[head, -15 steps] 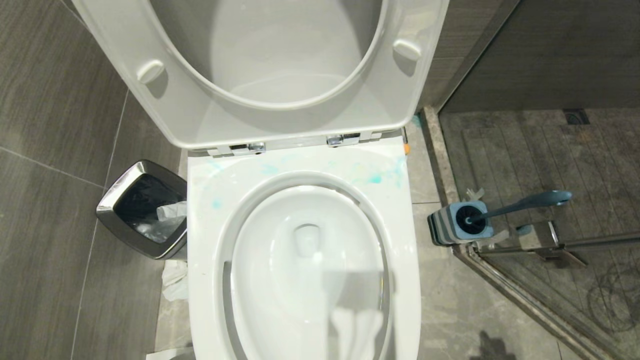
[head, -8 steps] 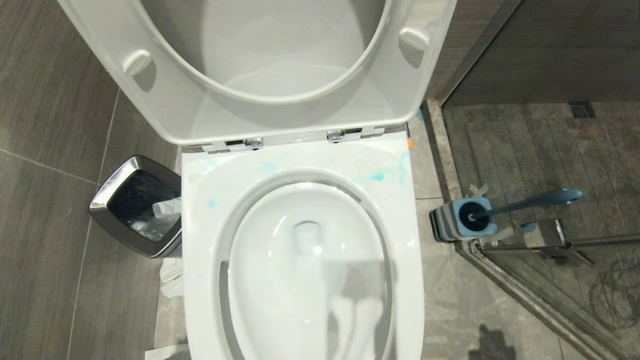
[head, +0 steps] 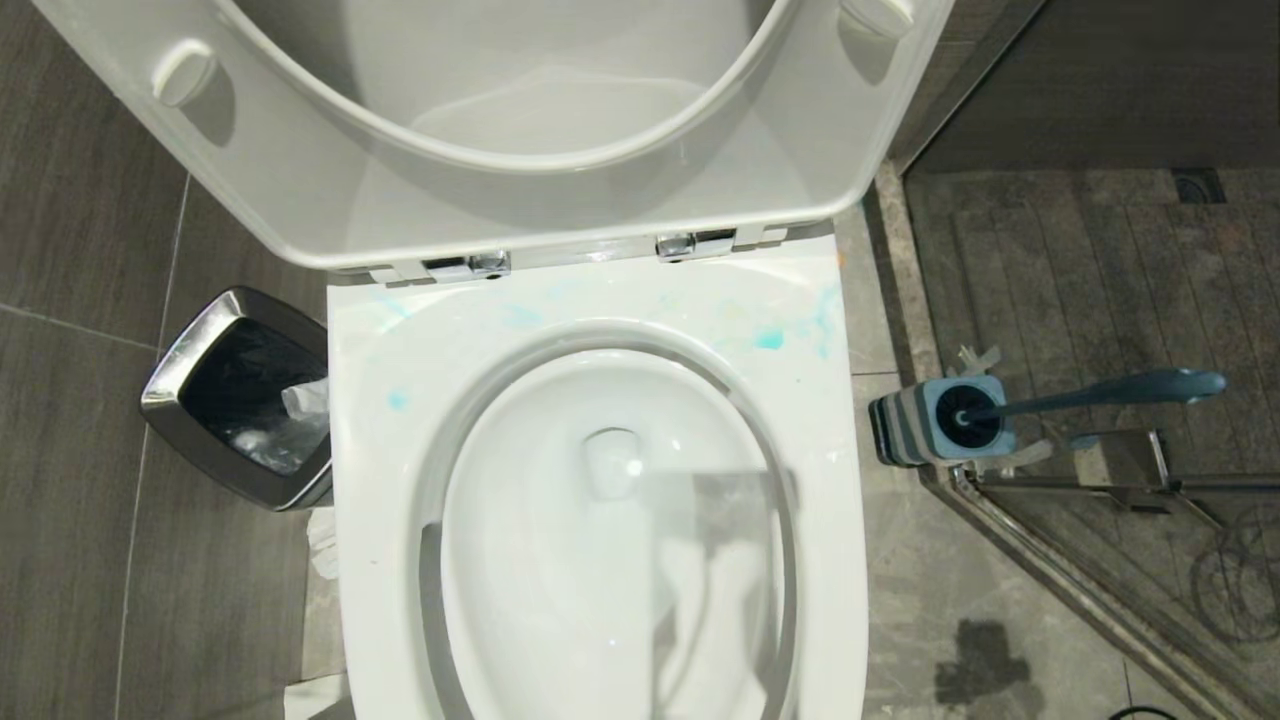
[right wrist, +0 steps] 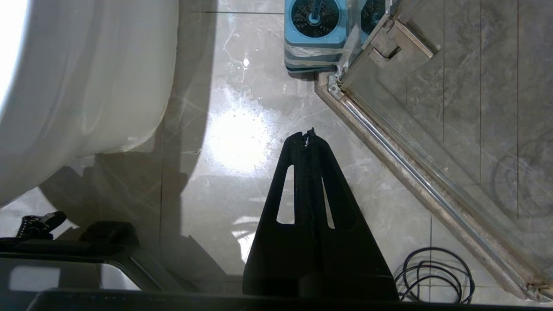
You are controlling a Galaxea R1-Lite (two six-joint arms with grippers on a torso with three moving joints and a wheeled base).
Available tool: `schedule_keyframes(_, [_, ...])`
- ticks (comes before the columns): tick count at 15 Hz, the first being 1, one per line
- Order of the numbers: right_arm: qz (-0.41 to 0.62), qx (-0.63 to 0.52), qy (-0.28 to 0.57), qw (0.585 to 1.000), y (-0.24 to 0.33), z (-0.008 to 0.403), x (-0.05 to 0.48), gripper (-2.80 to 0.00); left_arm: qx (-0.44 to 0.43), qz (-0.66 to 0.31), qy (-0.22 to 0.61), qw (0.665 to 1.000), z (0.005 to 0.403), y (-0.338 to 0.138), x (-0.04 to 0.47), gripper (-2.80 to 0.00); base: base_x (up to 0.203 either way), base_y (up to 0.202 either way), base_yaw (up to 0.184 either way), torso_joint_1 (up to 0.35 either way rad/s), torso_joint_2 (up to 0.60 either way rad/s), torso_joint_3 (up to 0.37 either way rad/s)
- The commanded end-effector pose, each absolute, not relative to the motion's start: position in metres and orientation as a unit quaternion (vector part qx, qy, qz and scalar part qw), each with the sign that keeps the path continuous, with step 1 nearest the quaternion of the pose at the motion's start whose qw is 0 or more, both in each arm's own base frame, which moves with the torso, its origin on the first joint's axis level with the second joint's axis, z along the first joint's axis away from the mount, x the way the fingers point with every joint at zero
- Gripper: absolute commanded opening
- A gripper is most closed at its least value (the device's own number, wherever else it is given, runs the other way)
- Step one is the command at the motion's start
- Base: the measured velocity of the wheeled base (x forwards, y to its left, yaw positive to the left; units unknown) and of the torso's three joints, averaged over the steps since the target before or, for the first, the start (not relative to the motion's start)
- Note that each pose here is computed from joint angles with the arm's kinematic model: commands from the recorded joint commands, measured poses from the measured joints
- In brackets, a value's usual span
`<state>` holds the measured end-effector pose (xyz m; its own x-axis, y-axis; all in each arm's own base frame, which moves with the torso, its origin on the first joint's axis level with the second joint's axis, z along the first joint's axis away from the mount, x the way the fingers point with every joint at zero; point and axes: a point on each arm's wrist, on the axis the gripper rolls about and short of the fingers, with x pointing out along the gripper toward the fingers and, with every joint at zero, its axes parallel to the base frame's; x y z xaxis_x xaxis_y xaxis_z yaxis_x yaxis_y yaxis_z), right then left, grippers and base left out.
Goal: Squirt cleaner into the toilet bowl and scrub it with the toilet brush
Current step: Pour in the cleaning agent
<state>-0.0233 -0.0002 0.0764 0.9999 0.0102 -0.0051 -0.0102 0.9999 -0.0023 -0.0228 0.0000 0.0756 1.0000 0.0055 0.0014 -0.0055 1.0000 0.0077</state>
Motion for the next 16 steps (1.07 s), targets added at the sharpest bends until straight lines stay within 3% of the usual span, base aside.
schedule_keyframes(1, [0.005, -0.002, 0.002, 1.000, -0.0002, 0.0765, -0.0233, -2.80, 0.004, 0.003, 0.000, 1.000, 0.0757, 0.0000, -0.0227, -2.80, 0.000, 0.000, 0.000, -0.004, 0.00, -0.036])
schedule_keyframes(12, [0.005, -0.002, 0.005, 1.000, -0.0002, 0.0762, -0.0234, -2.80, 0.004, 0.003, 0.000, 1.000, 0.0757, 0.0000, -0.0227, -2.80, 0.000, 0.000, 0.000, 0.000, 0.00, -0.049])
schedule_keyframes(16, [0.005, -0.003, 0.053, 0.999, -0.0003, 0.0854, -0.0297, -2.80, 0.004, 0.003, 0.000, 1.000, 0.0757, 0.0000, -0.0227, -2.80, 0.000, 0.000, 0.000, 0.000, 0.00, 0.000])
